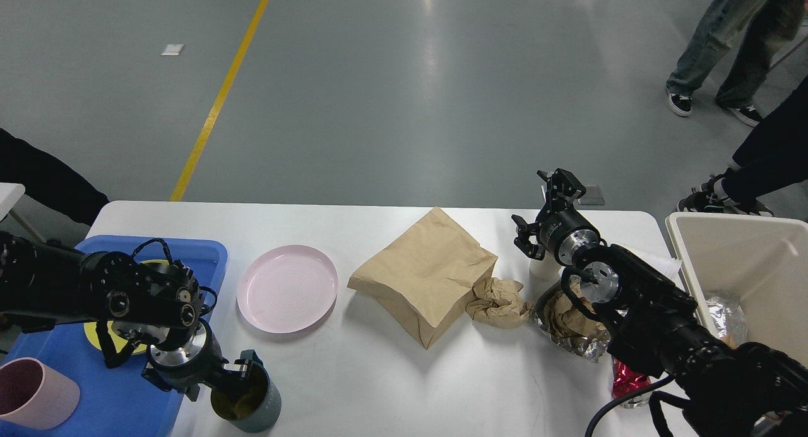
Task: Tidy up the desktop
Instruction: 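Close the left gripper on the teal mug and lift it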
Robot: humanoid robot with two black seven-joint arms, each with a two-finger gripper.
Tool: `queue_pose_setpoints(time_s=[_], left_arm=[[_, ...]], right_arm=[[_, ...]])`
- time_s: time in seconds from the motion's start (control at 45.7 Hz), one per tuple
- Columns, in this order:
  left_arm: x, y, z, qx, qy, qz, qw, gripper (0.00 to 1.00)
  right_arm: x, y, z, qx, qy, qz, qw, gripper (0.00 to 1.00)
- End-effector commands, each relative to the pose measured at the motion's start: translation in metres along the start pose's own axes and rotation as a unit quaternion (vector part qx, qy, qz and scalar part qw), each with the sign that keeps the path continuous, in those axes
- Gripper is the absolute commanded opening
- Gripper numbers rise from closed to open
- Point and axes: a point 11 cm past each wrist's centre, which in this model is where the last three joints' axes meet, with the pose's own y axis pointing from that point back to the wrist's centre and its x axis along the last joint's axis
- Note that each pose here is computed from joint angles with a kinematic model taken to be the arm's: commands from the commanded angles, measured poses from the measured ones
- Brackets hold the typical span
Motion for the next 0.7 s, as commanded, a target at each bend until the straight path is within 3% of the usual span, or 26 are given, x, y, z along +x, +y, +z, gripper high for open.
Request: queue_pose_setpoints(time_s=[0.0, 0.219, 0.307, 0.679], left_arm=[[-0.0022, -0.0026, 0.0008, 0.010, 0.000, -0.005, 1.000, 0.35], [-0.0036, -0.0037, 0.0002, 0.020, 0.000, -0.009, 1.000, 0.13], [-0.0059, -0.0032, -0.0014, 0.026, -0.004, -0.022, 0.999, 0.00], [-0.0014, 0.0017, -0.0005, 0.035, -0.009, -0.034, 0.999, 0.00]], right_arm=[[0.0000, 0.0000, 0.0000, 0.000, 0.000, 0.000, 1.000, 1.00], [0.0000, 0.0000, 0.0000, 0.000, 0.000, 0.000, 1.000, 1.00], [0.0000, 0.0000, 0.0000, 0.000, 0.000, 0.000, 1.000, 1.00], [0.0000, 0.0000, 0.0000, 0.000, 0.000, 0.000, 1.000, 1.00]])
